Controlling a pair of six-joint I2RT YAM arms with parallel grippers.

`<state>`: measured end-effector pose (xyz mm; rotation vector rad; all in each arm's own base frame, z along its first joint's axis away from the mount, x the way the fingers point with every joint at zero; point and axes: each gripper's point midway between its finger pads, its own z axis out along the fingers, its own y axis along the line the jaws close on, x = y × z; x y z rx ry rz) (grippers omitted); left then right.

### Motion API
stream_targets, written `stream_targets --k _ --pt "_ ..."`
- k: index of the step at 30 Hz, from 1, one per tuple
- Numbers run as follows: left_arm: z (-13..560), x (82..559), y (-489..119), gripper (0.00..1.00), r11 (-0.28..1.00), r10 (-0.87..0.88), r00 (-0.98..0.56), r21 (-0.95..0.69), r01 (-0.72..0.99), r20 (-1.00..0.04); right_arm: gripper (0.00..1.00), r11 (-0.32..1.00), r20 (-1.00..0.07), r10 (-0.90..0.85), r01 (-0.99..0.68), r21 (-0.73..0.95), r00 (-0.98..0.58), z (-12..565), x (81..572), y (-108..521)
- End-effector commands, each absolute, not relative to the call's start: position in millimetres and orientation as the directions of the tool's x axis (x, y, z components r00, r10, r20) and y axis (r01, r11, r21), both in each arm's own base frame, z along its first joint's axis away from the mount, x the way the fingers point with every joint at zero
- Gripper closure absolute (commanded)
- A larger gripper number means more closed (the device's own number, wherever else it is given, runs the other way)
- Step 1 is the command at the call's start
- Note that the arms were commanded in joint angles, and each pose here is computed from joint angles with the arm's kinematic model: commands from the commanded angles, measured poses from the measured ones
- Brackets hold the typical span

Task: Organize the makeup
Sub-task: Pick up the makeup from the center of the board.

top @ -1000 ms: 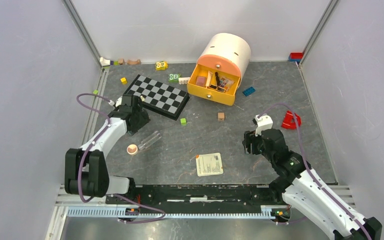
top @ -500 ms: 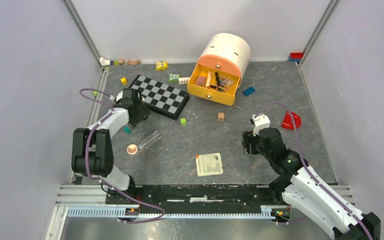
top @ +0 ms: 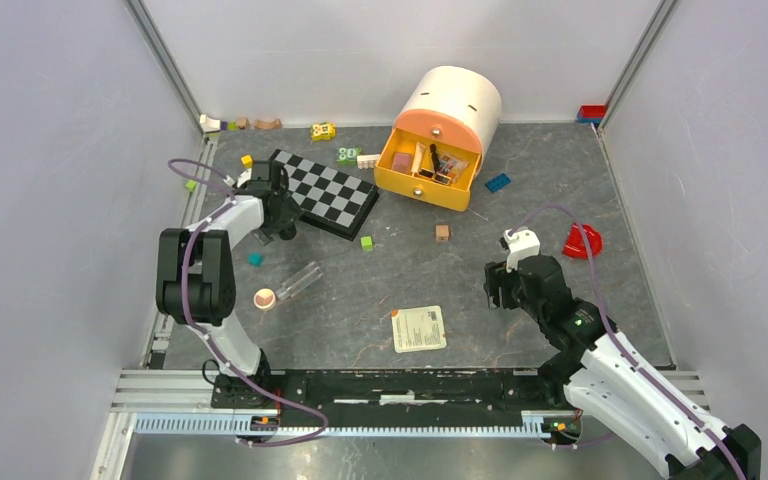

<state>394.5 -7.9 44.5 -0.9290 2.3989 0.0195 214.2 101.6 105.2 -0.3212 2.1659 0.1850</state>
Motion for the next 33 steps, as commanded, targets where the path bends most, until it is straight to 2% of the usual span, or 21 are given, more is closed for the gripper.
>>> stream_targets --k 1,5,16,22,27,33 --pt "45.4 398.2 3.5 0.17 0.775 -0.576 -0.618 -0.116 -0.621 -0.535 0.29 0.954 -0.848 -0.147 -0.298 0.014 -0.51 122.0 221.5 104.8" --pt "39.1 401.5 4.1 0.23 0.773 -0.576 -0.624 -0.106 -0.625 -0.529 0.29 0.954 -0.848 -0.146 -0.3 0.016 -0.51 121.9 222.2 105.6" --pt "37.0 401.6 2.3 0.46 0.772 -0.581 -0.626 -0.109 -0.626 -0.521 0.29 0.955 -0.848 -0.149 -0.297 0.011 -0.509 122.0 222.6 104.6" --pt "53.4 393.0 -4.3 0.51 0.77 -0.595 -0.605 -0.16 -0.617 -0.529 0.29 0.954 -0.847 -0.152 -0.301 0.01 -0.509 121.5 222.7 105.4" --pt "69.8 374.1 -11.7 0.51 0.777 -0.597 -0.593 -0.206 -0.594 -0.541 0.29 0.953 -0.847 -0.151 -0.304 0.014 -0.509 120.6 223.1 106.7" --pt "102.0 365.8 -40.4 0.53 0.789 -0.61 -0.582 -0.344 -0.508 -0.538 0.29 0.948 -0.847 -0.151 -0.316 0.021 -0.509 120.8 222.8 109.5"
